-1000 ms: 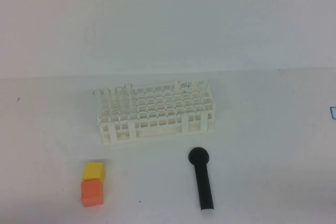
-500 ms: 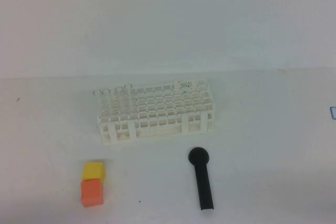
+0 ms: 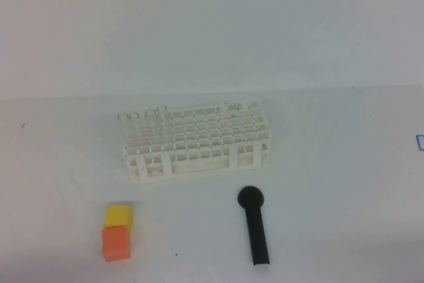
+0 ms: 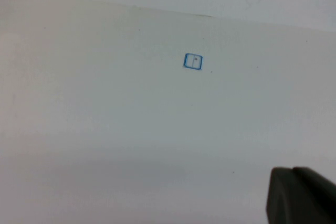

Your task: Place the test tubes

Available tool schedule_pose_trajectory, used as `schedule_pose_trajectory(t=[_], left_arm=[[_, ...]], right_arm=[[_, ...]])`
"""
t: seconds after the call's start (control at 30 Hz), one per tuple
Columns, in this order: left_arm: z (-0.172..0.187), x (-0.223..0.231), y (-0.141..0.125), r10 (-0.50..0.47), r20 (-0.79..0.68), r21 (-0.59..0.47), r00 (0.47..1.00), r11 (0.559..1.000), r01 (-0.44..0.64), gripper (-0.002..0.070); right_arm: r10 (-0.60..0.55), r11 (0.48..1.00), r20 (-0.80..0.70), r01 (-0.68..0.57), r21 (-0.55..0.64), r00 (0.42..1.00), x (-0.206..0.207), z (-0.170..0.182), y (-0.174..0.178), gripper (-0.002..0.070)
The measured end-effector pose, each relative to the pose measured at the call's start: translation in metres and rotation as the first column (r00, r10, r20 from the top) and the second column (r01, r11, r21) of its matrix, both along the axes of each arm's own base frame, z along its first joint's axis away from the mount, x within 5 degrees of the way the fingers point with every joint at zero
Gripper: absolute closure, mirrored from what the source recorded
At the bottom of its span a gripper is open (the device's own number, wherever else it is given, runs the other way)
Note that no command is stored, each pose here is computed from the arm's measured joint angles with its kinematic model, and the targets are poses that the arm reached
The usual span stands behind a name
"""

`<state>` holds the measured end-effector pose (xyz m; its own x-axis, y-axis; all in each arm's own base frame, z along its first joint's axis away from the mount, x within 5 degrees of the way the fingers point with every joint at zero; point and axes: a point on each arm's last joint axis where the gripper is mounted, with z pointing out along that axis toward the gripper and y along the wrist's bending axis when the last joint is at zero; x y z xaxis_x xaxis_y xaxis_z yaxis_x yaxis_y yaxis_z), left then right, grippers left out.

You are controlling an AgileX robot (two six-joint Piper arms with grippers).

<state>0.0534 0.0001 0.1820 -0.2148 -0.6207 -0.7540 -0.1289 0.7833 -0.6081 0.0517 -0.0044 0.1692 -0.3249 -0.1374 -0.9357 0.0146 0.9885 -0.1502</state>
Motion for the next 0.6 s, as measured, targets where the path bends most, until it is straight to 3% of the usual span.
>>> schedule_pose_trajectory(t=[0.6], left_arm=[[0.0, 0.0, 0.0, 0.0, 0.0, 0.0, 1.0, 1.0, 0.0, 0.0676]], right_arm=[[-0.002, 1.0, -0.012, 0.001, -0.022, 1.0, -0.0005, 0.0, -0.0008, 0.0678]])
